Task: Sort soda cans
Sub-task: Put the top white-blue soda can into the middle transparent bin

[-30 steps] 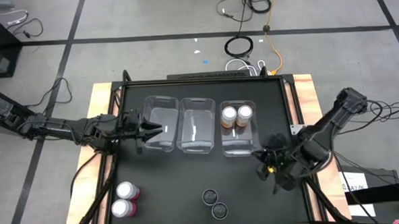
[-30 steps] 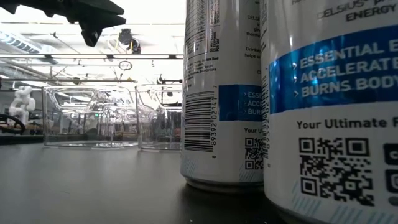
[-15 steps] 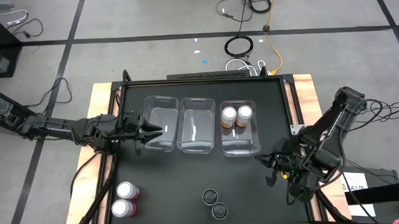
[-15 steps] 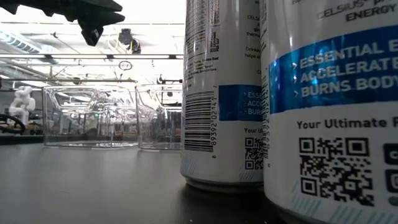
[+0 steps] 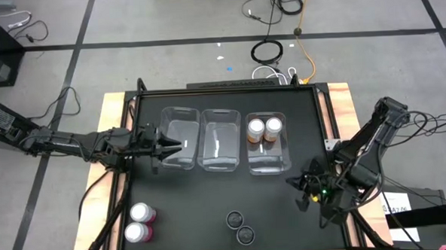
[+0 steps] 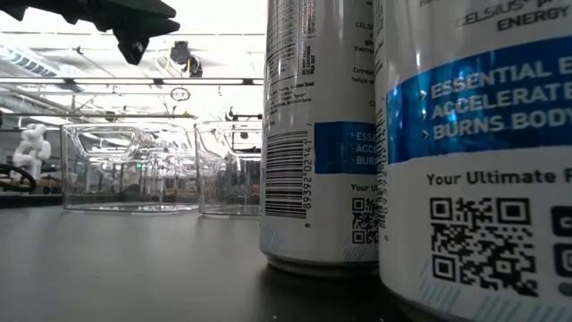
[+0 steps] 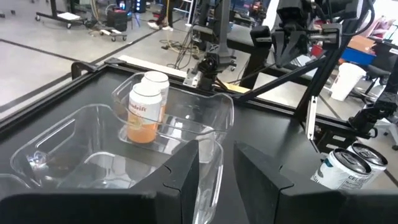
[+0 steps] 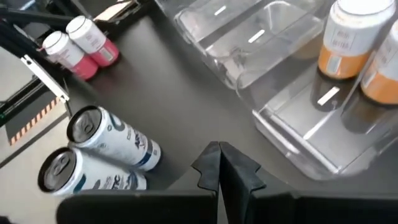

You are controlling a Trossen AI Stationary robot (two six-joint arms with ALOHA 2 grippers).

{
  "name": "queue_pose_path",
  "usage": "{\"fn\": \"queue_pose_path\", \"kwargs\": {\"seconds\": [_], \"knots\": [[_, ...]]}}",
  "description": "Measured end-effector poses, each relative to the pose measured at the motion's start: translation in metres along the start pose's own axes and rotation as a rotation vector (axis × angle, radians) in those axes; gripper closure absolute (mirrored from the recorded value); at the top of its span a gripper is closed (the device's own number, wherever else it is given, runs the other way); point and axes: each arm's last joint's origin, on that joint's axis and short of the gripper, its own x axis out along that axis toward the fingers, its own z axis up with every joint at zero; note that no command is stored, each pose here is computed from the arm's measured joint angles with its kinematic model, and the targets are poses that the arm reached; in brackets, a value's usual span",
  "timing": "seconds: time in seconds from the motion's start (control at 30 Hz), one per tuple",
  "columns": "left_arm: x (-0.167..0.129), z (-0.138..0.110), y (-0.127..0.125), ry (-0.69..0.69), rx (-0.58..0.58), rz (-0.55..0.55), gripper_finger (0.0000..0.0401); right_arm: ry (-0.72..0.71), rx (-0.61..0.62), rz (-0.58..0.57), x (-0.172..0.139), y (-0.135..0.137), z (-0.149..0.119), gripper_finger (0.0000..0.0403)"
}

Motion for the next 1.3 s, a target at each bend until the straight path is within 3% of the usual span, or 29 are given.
{"fn": "queue_pose_path", "kwargs": {"seconds": [0.2, 0.5, 0.67, 1.3], "knots": [[0.006, -0.003, 0.0, 0.031, 0.012, 0.009, 0.0273, -0.025, -0.029, -0.029, 0.008, 0.002, -0.001, 0.0403], [0.025, -0.015, 0.0, 0.12, 0.028, 0.036, 0.0191, -0.016, -0.048, -0.05, 0.021, 0.011, -0.014, 0.0403], [0.036, -0.011, -0.003, 0.055, 0.018, 0.022, 0.0154, -0.013, -0.058, -0.06, 0.027, 0.015, -0.02, 0.0403], [0.04, -0.007, -0.005, 0.004, 0.002, 0.009, 0.015, -0.011, -0.075, -0.077, 0.035, 0.019, -0.028, 0.0403]]}}
